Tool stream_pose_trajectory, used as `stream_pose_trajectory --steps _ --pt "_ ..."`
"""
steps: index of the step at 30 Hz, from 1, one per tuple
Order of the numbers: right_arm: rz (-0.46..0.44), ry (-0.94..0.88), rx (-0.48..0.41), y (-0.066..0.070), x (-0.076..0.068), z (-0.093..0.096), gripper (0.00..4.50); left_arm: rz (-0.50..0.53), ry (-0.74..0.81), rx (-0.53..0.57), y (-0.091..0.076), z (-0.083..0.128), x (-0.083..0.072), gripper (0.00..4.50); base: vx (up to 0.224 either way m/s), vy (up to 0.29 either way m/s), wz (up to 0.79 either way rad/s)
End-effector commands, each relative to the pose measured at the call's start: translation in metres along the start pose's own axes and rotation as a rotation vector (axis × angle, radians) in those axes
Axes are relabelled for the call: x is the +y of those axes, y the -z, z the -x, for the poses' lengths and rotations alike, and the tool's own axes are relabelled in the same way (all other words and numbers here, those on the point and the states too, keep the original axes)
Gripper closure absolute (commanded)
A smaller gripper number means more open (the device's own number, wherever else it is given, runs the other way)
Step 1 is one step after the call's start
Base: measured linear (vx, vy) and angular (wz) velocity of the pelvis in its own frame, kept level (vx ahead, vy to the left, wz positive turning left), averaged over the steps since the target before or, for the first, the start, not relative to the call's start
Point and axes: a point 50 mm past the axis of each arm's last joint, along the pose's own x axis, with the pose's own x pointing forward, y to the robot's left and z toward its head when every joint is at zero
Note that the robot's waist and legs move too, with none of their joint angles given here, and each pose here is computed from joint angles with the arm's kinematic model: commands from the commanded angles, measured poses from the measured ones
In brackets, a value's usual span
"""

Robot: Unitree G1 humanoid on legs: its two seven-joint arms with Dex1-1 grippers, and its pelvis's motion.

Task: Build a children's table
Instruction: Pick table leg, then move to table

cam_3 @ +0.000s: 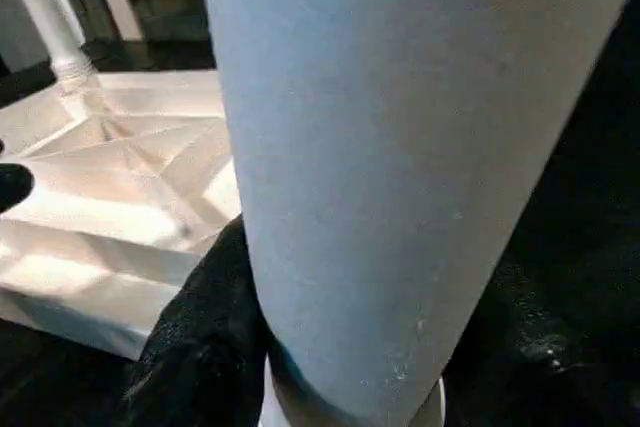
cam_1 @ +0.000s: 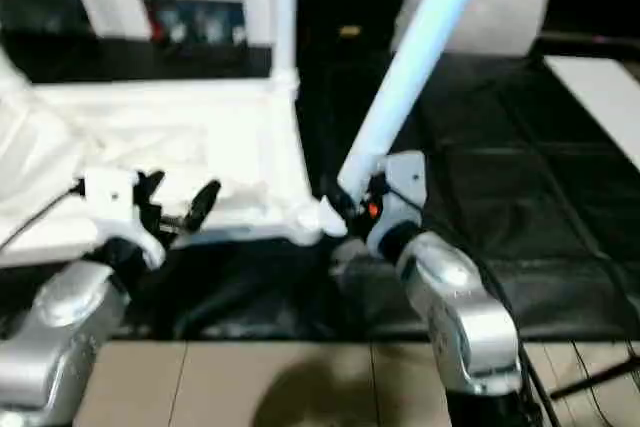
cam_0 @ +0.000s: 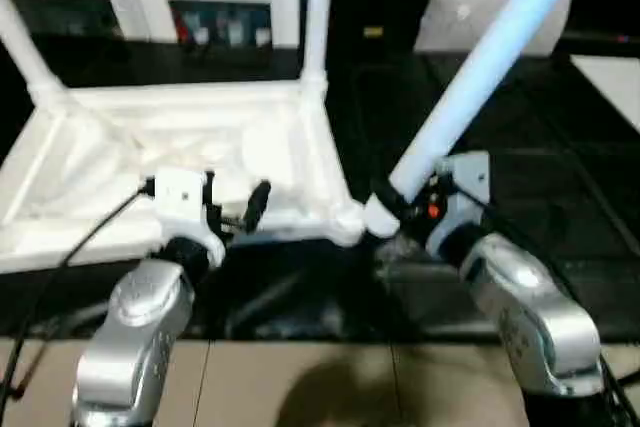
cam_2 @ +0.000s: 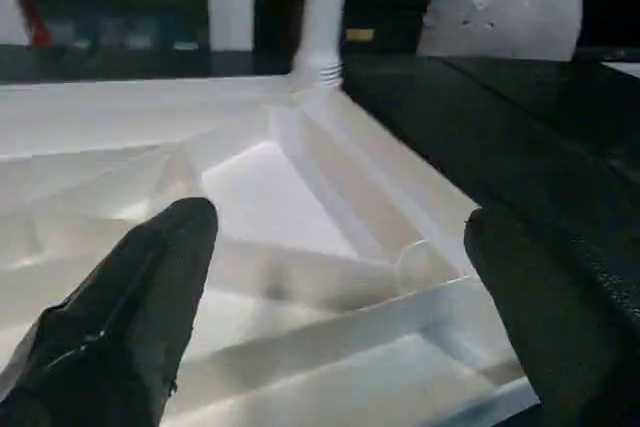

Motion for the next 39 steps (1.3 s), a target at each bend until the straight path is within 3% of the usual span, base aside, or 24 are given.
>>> stream_pose_trajectory --steps 1,11,16,19,26,29,39 --pt "0.004 -0.002 -0.025 -0.003 0.001 0.001 2.61 -0.02 0.023 0.004 -0.001 0.001 -0.002 0.0 -0.031 -0.064 0.03" --pt "0.022 0.035 -0.019 0.0 -0.001 0.001 2.61 -0.03 0.037 0.011 -0.002 -0.005 -0.001 0.0 -0.102 -0.015 0.03" --pt "0.023 0.042 -0.037 -0.003 -0.003 -0.001 2.61 -0.12 0.211 0.107 0.005 -0.017 -0.006 0.0 -0.057 -0.009 0.01" --pt "0.019 0.043 -0.035 -0.003 -0.004 -0.001 2.61 -0.142 0.232 0.12 0.006 -0.02 -0.005 0.0 0.0 0.0 0.0" --pt "0.017 0.052 -0.035 -0.003 -0.006 0.003 2.61 -0.067 0.175 0.047 0.0 -0.017 -0.006 0.0 0.0 0.0 0.0" --pt "-0.004 0.056 -0.038 -0.002 -0.005 0.002 2.61 0.048 0.052 0.001 0.0 -0.014 0.001 0.0 0.062 -0.006 0.02" --pt "-0.001 0.006 -0.026 0.0 0.005 -0.001 2.61 0.054 0.025 -0.016 -0.002 -0.01 0.0 0.0 0.065 -0.01 0.05"
